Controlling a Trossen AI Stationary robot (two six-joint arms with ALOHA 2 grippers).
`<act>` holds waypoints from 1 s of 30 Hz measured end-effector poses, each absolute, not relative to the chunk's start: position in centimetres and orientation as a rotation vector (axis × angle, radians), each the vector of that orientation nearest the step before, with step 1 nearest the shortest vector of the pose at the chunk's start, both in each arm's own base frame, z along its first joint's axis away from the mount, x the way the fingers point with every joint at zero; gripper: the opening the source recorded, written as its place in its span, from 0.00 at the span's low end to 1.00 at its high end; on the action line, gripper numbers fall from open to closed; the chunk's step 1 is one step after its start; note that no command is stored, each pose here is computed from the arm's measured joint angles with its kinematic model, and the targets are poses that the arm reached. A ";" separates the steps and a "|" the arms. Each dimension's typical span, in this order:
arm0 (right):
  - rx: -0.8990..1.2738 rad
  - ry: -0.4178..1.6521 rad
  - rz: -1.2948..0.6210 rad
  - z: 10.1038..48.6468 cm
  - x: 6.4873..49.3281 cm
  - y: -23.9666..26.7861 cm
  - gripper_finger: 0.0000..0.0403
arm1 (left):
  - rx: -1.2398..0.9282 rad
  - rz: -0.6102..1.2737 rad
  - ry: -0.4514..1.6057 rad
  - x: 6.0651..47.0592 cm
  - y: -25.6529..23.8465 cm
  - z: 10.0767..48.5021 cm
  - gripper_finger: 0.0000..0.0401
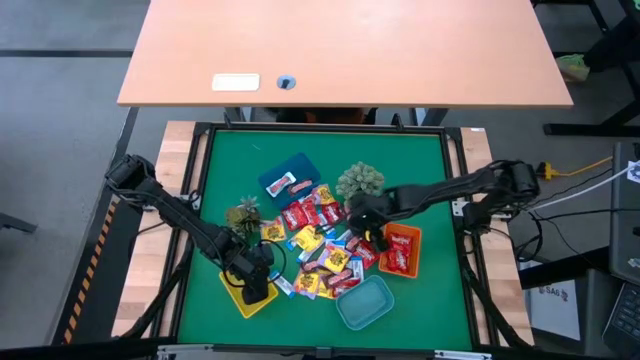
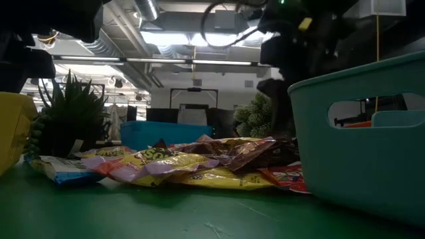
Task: Sort candy
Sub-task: Put the brown chocolate into the blue bin
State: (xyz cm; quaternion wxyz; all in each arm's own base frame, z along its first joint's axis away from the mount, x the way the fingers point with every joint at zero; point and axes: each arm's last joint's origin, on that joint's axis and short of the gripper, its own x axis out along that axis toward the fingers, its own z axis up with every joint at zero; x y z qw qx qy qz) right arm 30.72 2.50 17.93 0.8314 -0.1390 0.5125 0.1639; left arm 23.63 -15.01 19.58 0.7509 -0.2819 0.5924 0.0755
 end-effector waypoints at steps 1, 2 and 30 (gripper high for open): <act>-0.305 1.095 0.351 17.6 30.8 2.5 0.47 | -0.616 0.165 1.295 23.6 -15.0 19.6 0.44; -0.314 1.103 0.359 17.4 30.9 2.5 0.47 | -0.616 0.165 1.294 23.6 -15.0 19.6 0.44; -0.312 1.163 0.468 15.2 31.2 2.7 0.47 | -0.609 0.174 1.284 23.7 -15.0 19.6 0.45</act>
